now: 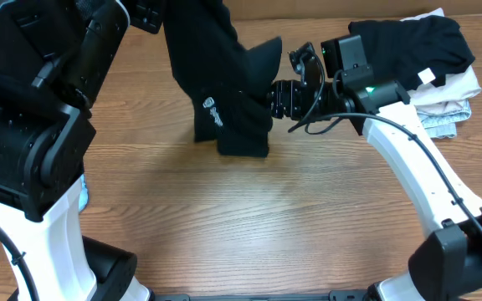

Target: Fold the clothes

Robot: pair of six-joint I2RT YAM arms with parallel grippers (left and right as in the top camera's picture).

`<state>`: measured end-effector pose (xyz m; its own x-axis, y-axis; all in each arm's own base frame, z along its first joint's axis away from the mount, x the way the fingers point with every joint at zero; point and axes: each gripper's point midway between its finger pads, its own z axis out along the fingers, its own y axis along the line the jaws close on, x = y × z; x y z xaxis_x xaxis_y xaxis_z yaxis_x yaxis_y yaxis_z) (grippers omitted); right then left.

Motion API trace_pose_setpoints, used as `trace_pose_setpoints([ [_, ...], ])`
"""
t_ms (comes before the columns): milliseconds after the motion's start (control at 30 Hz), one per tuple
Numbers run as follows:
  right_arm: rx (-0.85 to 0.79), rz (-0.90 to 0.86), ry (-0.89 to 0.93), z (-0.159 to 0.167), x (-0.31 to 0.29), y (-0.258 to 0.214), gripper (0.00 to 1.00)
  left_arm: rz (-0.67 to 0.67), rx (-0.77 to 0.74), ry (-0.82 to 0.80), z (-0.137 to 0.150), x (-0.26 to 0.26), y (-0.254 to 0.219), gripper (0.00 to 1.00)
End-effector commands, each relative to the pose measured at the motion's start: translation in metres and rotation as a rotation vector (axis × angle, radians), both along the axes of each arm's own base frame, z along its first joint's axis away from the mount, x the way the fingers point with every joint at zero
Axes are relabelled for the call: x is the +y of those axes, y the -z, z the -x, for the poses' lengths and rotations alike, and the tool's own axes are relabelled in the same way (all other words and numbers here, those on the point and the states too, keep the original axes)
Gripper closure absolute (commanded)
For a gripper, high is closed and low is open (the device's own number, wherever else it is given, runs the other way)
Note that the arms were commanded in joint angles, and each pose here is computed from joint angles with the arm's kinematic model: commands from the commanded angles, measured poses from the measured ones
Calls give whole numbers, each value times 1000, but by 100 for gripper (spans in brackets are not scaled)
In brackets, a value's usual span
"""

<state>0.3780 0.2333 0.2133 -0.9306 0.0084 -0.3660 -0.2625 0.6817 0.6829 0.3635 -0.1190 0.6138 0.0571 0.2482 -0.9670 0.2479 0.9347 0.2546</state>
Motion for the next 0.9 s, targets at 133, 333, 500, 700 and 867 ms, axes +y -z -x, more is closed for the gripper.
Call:
trace_pose_setpoints([
  [133,-98,-50,-144,14,51,-12,29,35,-33,35,10,-2,-12,96],
  [333,-68,127,-77,31,67,14,29,30,-20,35,3,-4,-7,96],
  [500,-9,221,-25,36,50,30,29,30,-20,34,-2,-6,-6,96],
  [700,37,272,-15,43,39,42,29,30,-20,34,-8,-8,-4,96],
  [867,18,251,-34,45,48,55,29,36,-35,35,-8,-8,-8,96],
])
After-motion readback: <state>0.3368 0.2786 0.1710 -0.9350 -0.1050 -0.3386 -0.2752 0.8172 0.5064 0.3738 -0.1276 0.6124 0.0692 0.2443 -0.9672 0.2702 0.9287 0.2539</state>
